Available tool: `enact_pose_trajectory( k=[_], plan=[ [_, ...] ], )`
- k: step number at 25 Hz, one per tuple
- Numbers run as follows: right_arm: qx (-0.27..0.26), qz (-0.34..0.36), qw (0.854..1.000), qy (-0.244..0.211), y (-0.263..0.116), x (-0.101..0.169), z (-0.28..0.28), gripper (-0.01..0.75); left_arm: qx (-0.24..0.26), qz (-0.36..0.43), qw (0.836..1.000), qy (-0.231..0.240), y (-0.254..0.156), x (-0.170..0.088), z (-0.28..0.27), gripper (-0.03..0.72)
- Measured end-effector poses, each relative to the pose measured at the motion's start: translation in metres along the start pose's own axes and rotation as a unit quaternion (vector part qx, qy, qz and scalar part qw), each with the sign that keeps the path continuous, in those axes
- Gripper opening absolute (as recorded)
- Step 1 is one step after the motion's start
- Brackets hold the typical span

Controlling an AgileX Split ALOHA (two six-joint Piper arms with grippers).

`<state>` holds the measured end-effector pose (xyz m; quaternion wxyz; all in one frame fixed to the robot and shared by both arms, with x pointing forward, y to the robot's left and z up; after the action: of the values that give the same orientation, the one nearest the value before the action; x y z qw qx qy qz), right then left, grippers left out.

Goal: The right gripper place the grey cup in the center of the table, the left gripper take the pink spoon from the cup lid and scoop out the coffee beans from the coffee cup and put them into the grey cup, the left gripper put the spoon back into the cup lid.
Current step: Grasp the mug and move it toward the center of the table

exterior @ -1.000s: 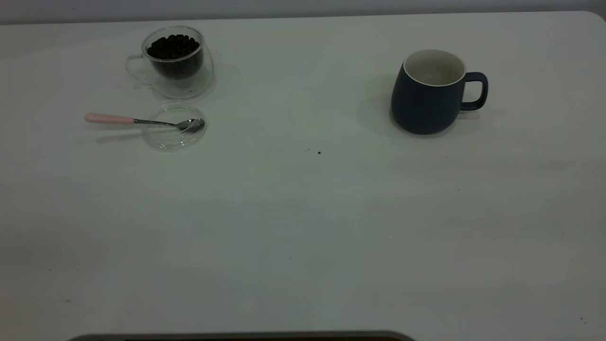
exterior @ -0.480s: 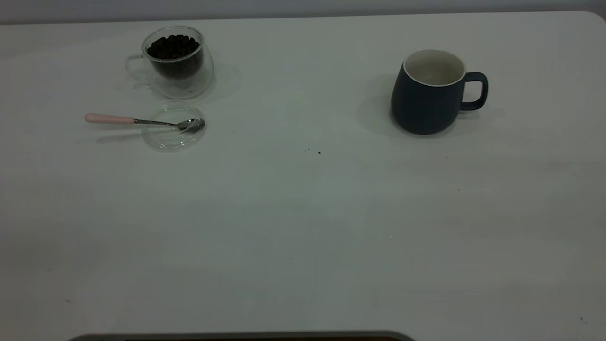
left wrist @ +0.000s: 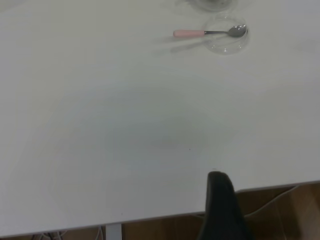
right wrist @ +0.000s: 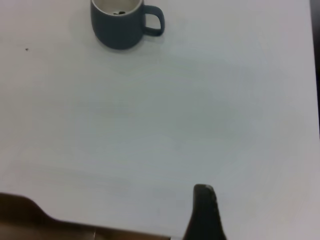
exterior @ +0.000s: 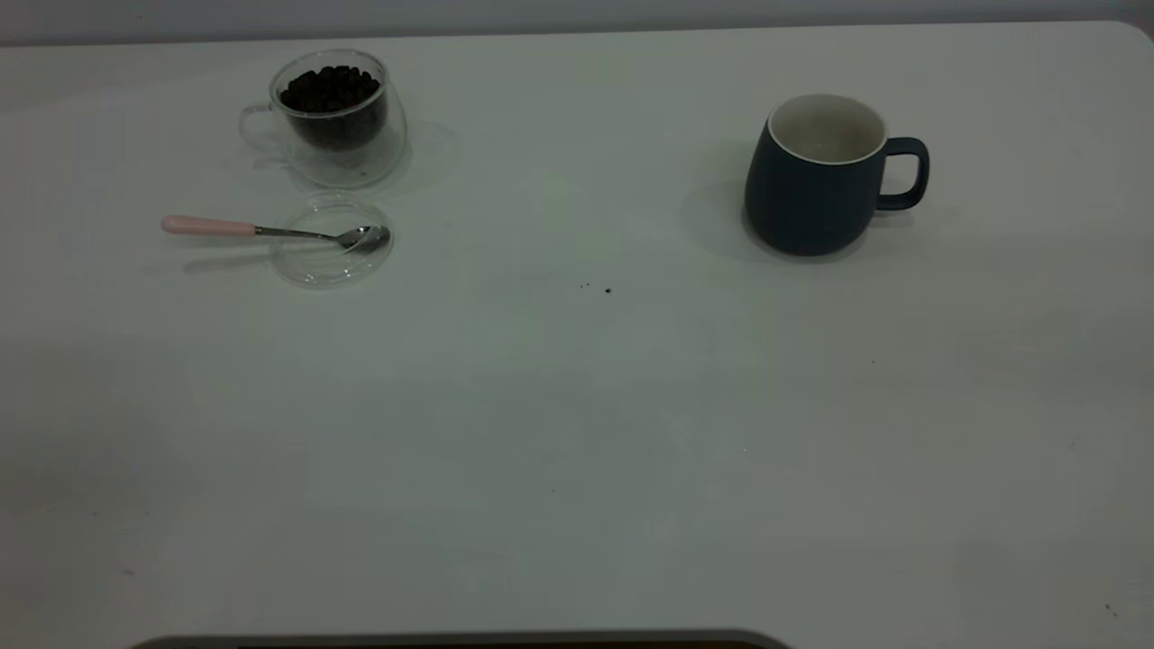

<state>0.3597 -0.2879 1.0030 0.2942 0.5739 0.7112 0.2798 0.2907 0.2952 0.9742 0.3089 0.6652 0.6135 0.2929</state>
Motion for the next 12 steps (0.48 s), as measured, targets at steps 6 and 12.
enact_pose_trajectory(
  k=[6,12],
  plan=[
    [0.019,-0.038,0.999,0.021,0.053,-0.006,0.051,0.604,0.000,0.000,1.000,0.000,0.000,0.000,0.000,0.539],
    [0.073,-0.110,0.989,0.064,0.088,-0.007,0.123,0.591,0.000,0.000,1.000,0.000,0.000,0.000,0.000,0.539]
  ],
)
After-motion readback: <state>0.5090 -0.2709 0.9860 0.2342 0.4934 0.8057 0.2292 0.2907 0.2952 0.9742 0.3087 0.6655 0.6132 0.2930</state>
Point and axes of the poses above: a point on each arm's last joint axis where the gripper is mounted, z pointing out along that axis toward the gripper, x along the wrist's bending axis when the last joint is at zero, y = z × x, the point moved 9 cm from there along z, pointing out along that axis toward the gripper, and after that the axes turned 2 degrees about -z, right-handed, at the moved point
